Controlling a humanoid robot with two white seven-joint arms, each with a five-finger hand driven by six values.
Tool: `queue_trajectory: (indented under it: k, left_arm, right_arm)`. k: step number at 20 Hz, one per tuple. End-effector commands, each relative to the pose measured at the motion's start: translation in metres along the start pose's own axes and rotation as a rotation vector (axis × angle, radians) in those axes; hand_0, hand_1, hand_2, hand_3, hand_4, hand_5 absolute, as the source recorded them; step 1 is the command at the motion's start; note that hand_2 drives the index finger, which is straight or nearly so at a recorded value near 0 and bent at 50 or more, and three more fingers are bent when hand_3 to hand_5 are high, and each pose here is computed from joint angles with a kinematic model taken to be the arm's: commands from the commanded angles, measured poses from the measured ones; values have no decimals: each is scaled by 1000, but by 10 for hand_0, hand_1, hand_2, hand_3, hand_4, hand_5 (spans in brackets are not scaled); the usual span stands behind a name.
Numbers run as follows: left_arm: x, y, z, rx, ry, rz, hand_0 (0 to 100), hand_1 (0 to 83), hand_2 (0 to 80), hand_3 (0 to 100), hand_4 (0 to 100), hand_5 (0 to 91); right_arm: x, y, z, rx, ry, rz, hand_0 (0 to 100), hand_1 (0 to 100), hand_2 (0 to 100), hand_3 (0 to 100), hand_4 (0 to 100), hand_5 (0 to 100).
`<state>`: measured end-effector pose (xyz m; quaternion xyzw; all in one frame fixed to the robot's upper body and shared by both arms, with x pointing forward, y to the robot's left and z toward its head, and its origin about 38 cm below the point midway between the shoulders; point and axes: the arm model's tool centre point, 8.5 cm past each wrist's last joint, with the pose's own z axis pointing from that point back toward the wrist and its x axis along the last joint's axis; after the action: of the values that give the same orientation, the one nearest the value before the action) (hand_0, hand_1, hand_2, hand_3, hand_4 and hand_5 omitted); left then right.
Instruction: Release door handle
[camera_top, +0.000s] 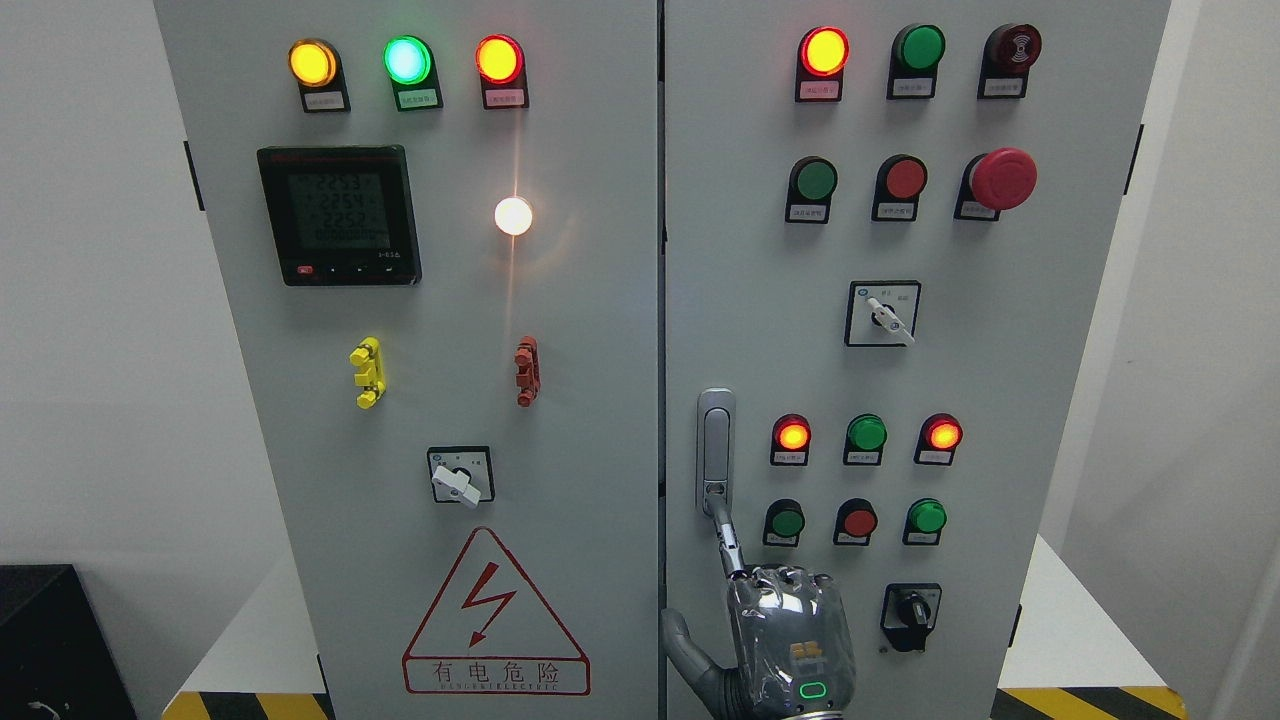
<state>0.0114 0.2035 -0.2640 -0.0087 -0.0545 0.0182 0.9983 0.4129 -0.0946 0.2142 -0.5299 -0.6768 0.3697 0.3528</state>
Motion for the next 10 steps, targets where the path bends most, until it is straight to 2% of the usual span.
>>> queue_trajectory:
  k: [1, 10]
  left_arm:
    - [7, 1, 0, 4, 3, -3, 120, 556, 0, 0, 0, 0]
    - [7, 1, 0, 4, 3, -3, 120, 556, 0, 0, 0, 0]
  right_arm:
    - [-1, 4, 1, 12, 4, 1, 340, 238, 49, 1000, 1000, 1000]
    - [-1, 6, 1, 18, 5, 2, 340, 238, 49, 1000, 1000, 1000]
